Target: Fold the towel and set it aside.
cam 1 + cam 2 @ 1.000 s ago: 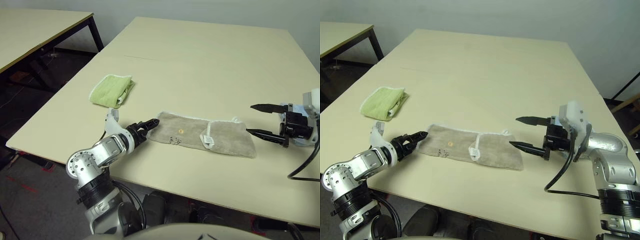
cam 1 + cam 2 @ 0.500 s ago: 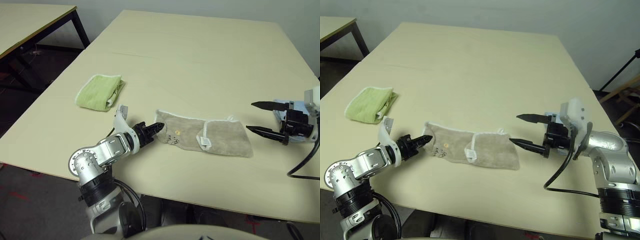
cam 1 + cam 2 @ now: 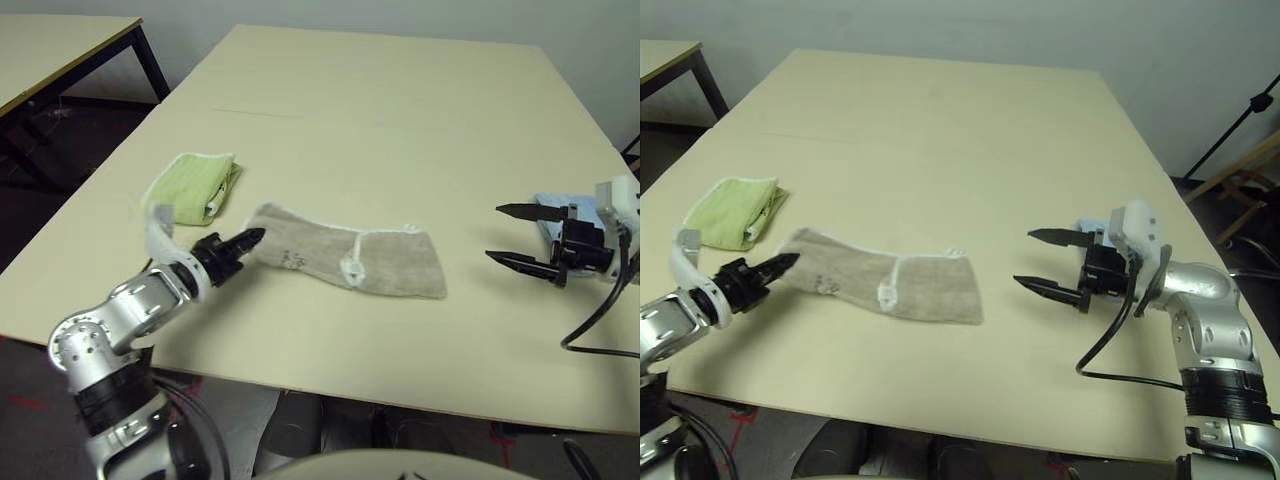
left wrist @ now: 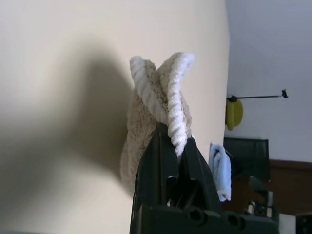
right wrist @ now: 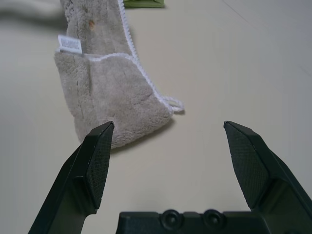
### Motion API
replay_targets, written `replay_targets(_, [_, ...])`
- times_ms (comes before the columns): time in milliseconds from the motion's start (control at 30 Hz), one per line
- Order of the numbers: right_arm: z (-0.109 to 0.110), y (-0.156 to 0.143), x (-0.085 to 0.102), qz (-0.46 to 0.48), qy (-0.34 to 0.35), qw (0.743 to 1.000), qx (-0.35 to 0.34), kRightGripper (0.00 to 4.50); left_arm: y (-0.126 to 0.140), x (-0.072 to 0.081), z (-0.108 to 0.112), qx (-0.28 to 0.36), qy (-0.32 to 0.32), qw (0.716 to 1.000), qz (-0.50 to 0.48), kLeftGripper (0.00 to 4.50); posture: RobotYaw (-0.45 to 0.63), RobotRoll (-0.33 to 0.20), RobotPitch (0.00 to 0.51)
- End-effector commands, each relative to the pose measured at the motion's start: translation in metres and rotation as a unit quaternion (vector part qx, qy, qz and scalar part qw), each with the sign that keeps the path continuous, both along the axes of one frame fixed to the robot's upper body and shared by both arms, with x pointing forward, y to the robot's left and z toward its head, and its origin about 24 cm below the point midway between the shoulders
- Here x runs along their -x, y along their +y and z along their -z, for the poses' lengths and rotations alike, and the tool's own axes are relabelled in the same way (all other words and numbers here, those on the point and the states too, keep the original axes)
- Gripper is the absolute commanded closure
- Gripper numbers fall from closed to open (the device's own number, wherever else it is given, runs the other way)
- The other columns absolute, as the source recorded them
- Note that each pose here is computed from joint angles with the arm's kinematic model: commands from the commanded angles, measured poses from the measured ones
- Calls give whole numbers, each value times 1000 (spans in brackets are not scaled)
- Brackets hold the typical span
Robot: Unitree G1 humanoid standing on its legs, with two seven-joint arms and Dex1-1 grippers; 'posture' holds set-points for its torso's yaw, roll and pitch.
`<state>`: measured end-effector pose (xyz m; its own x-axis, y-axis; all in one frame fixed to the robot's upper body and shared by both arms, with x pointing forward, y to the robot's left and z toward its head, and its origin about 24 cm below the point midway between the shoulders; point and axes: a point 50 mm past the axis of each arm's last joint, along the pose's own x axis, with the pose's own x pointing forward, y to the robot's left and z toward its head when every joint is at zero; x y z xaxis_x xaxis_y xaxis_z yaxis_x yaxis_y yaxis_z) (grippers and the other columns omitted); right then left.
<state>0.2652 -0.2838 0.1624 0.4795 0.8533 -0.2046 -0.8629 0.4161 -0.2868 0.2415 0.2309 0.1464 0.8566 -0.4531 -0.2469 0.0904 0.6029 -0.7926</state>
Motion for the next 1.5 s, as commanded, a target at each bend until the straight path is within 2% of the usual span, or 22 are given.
replay_targets(33, [3, 4, -2, -10, 13, 1000, 4, 0, -12, -3, -6, 8, -5, 999, 38, 4459, 240, 0, 97])
replay_targets(100, [3, 5, -3, -15, 19, 1000, 4, 0, -35, -6, -14, -2, -22, 994, 107, 4459, 244, 0, 95])
replay_targets(233, [2, 7, -4, -18, 25, 1000, 4, 0, -82, -9, -20, -53, -44, 964, 257, 4459, 244, 0, 93])
replay_targets(500, [3, 5, 4, -15, 38, 999, 2, 0, -139, -33, -18, -82, -60, 921, 377, 4459, 209, 0, 95])
replay_targets(667, [4, 2, 15, -15, 57, 998, 0, 0, -167, -47, -12, -111, -67, 899, 418, 4459, 175, 0, 98])
replay_targets(867, [3, -1, 26, -15, 77, 997, 0, 0, -186, -51, 5, -141, -65, 877, 455, 4459, 147, 0, 98])
replay_targets(1067, [-4, -1, 35, -15, 86, 996, 4, 0, -198, -54, 16, -154, -66, 867, 469, 4459, 123, 0, 96])
replay_targets(1100, [-6, -1, 36, -15, 85, 996, 5, 0, -199, -54, 17, -157, -67, 865, 472, 3948, 113, 0, 96])
replay_targets(1167, [-10, -1, 37, -13, 84, 996, 8, 0, -201, -54, 18, -159, -71, 862, 477, 3424, 109, 0, 94])
replay_targets(1267, [-16, 1, 40, -12, 85, 996, 13, 0, -203, -55, 16, -161, -80, 858, 481, 2349, 103, 0, 91])
replay_targets(1467, [-20, 3, 41, -10, 91, 996, 14, 0, -199, -52, -3, -162, -114, 847, 493, 206, 102, 0, 83])
replay_targets(1500, [-21, 3, 41, -10, 92, 996, 13, 0, -197, -51, -8, -160, -121, 845, 496, 26, 102, 0, 83])
